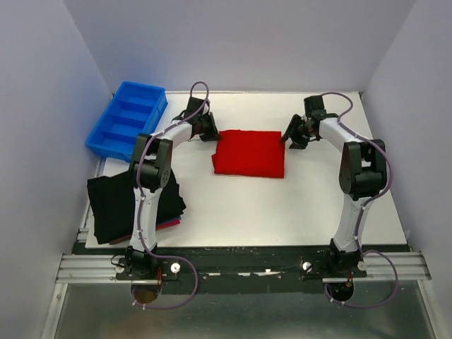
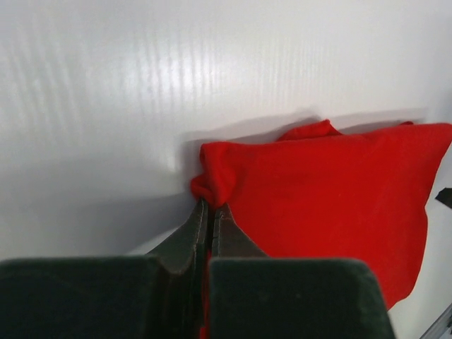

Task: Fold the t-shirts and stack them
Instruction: Put the neatly folded tshirt into the corner of the board with both arms

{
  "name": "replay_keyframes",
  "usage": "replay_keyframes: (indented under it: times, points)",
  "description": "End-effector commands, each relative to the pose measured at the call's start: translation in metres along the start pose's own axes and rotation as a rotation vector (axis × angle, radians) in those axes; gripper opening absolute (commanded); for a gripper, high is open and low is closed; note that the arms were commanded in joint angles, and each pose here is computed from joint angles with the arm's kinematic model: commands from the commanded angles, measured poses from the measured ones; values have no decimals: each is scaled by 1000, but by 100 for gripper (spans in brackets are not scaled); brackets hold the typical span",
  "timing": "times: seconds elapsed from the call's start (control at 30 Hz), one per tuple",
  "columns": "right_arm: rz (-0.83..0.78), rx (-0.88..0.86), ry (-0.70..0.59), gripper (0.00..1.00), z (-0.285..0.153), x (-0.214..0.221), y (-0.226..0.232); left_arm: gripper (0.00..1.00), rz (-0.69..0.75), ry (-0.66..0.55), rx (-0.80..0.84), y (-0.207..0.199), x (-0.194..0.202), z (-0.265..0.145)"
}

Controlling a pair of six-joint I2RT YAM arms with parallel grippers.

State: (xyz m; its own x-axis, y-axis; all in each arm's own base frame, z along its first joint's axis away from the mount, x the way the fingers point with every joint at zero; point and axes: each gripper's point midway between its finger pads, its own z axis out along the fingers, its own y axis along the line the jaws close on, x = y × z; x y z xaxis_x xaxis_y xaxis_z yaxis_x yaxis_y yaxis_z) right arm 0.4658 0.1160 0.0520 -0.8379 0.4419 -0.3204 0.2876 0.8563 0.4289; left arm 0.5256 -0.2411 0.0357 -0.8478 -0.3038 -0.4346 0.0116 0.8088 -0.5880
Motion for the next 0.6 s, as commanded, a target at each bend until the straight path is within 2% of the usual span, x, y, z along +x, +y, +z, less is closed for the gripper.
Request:
replay_keyframes:
  times: [0.0, 0.57]
  points:
    - [-36, -51, -49, 59, 2, -4, 8, 0, 38, 19, -107, 39, 11, -23]
    - [-80, -69, 49, 58, 48, -4, 21, 0, 28, 33, -99, 39, 8, -13]
